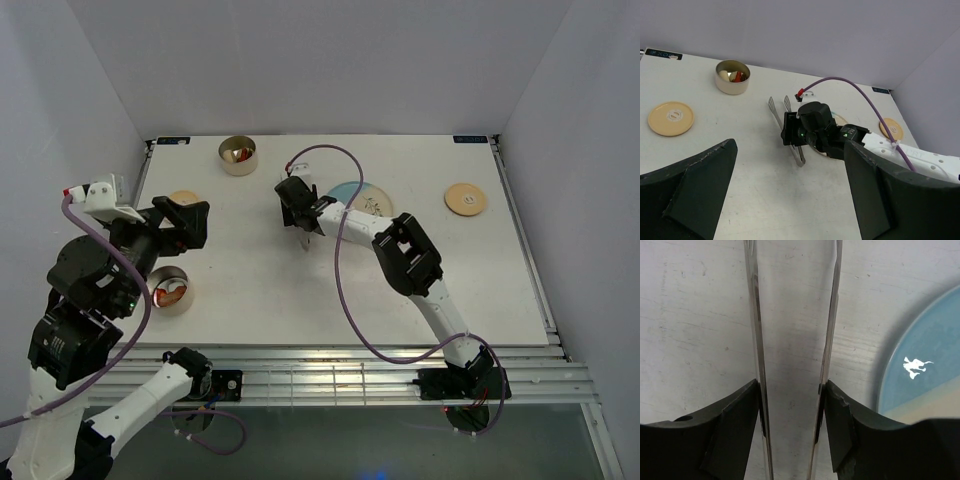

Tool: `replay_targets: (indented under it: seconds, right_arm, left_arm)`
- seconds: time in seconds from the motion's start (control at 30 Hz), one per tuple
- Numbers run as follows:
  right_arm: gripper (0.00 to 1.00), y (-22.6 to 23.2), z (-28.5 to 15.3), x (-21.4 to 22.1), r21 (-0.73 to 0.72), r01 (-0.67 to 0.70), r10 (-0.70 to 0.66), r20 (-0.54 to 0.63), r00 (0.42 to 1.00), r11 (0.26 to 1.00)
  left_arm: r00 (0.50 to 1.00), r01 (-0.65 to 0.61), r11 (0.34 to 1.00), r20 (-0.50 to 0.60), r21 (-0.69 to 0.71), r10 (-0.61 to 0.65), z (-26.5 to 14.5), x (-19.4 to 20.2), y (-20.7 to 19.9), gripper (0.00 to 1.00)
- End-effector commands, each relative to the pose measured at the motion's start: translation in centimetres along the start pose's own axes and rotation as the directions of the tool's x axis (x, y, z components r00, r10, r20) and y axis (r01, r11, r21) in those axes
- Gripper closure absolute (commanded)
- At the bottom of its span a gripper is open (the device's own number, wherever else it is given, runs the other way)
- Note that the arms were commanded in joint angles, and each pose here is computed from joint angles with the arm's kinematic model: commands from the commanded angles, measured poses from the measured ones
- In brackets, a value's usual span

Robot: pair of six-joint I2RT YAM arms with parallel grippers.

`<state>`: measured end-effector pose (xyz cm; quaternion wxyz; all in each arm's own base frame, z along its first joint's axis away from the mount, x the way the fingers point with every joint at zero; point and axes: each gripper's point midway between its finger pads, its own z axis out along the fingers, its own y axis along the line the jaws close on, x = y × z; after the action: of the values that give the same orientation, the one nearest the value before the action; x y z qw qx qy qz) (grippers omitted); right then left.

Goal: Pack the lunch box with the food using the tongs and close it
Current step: Place the fake food in the packing box, then place the clamp at the center of the board.

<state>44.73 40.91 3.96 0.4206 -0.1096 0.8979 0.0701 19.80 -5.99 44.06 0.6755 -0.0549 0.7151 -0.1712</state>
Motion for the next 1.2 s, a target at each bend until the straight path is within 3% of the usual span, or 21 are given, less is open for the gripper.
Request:
replay_targets:
  seconds: [0.0, 0.1, 0.2, 0.37, 0.4, 0.57, 0.7, 0.9, 1.17]
  right_arm:
    - [0.42, 0.2, -0.6, -1.2, 0.014, -0.028, 0.027, 0.062, 0.998, 1.0]
    - [0.42, 0.3, -0.6, -1.0, -0.005, -0.022, 0.022, 0.061, 0.998, 1.0]
    - [0.54, 0.6, -0.9, -1.2, -0.021, 0.005, -0.003, 0.068, 0.998, 1.0]
    - [0.55, -0.9, -4.9, -6.4, -0.069, 0.095, -0.085, 0.142, 0.986, 0.993]
    - [0.55, -2.3, -7.1, -9.2, -0.064, 0.084, -0.07, 0.19, 0.979, 0.994]
    - [0.59, -8.2, -12.0, -12.9, -0.055, 0.155, -0.135, 0.269, 0.954, 0.986]
    - [0.59, -18.5, -13.8, -13.3, 0.04, 0.092, -0.099, 0.261, 0.96, 0.995]
    - [0.58, -26.2, -12.1, -6.4, 0.014, 0.091, -0.092, 0.129, 0.987, 0.996]
    - [0.57, -29.7, -9.3, -0.4, 0.028, 0.047, -0.046, -0.019, 0.999, 0.999]
  left_arm:
    - [0.999, 0.014, 1.0, -0.033, 0.017, -0.013, 1.4, 1.1, -0.9, 0.02]
    - [0.999, 0.018, 1.0, -0.051, 0.014, -0.018, 2.1, 1.7, -1.0, 0.02]
    - [0.998, 0.021, 1.0, -0.057, 0.014, -0.02, 2.6, 2.0, -1.2, 0.02]
    - [0.997, 0.029, 0.999, -0.077, 0.024, -0.027, 3.4, 2.7, -1.6, 0.02]
    - [0.997, 0.032, 0.999, -0.075, 0.03, -0.03, 3.6, 2.8, -1.8, 0.02]
    - [0.994, 0.057, 0.996, -0.097, 0.067, -0.05, 4.4, 4.0, -2.6, 0.02]
    - [0.99, 0.092, 0.983, -0.119, 0.16, -0.073, 4.8, 5.3, -4.4, 0.02]
    - [0.974, 0.165, 0.939, -0.198, 0.303, -0.108, 6.6, 10.3, -7.1, 0.02]
    - [0.953, 0.174, 0.933, -0.294, 0.315, -0.078, 7.3, 14.9, -7.0, 0.02]
